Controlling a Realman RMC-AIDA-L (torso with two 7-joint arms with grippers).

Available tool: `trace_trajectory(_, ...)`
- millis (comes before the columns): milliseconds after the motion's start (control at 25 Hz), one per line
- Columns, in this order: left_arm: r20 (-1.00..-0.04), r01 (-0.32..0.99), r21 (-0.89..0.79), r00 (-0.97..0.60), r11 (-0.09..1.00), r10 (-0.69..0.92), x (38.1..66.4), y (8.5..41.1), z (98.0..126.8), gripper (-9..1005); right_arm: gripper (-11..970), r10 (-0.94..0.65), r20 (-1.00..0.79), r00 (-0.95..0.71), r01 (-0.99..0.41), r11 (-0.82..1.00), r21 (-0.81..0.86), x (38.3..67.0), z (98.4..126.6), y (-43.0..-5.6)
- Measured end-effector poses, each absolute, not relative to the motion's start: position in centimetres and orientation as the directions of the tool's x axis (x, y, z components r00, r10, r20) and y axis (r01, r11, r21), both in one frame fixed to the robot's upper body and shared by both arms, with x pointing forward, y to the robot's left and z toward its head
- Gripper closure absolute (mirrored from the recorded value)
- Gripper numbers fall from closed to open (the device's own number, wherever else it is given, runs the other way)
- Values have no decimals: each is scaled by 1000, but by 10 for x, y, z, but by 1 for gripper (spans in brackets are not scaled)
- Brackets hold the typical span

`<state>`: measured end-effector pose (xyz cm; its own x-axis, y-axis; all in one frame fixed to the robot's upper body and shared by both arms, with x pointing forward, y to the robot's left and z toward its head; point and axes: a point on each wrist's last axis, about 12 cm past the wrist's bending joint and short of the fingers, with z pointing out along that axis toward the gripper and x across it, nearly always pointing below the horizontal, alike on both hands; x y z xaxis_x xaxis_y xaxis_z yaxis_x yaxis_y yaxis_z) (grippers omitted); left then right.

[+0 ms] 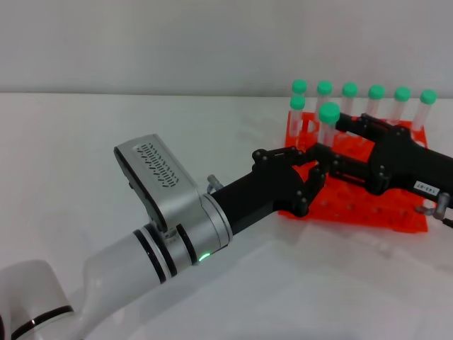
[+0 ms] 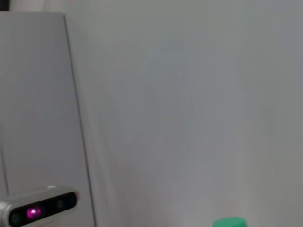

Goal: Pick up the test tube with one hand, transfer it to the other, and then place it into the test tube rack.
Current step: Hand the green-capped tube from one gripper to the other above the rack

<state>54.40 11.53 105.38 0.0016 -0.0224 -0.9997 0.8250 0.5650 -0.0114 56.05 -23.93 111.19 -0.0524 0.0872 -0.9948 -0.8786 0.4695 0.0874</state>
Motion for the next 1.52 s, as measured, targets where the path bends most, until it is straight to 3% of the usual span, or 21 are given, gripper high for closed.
trace_trajectory(280, -1000, 830, -10, -2, 557, -15, 542, 114, 1052, 793, 218, 81, -995, -56, -884, 460, 87, 563, 1112, -233)
trace_trajectory(480, -1000, 832, -15, -10, 555, -11, 539, 114, 1050, 793, 231, 99, -994, -57, -875, 474, 97, 564, 1113, -235)
trace_trajectory(680, -1000, 831, -18, -16, 556, -9, 538, 114, 1049, 792, 316, 93, -993, -70, -868, 485, 107, 564, 1110, -238)
trace_trajectory(1120, -999, 831, -16, -28, 556, 15, 538, 113, 1046, 791, 656, 91, -992, -88, -860, 496, 122, 564, 1107, -241)
trace_trajectory(1360, -999, 830, -15, -36, 558, 26, 539, 112, 1045, 790, 749, 80, -993, -90, -862, 493, 118, 564, 1106, -241)
trace_trajectory(1520, -999, 827, -10, -35, 563, 34, 539, 112, 1044, 790, 749, 79, -993, -91, -862, 493, 118, 564, 1105, -241)
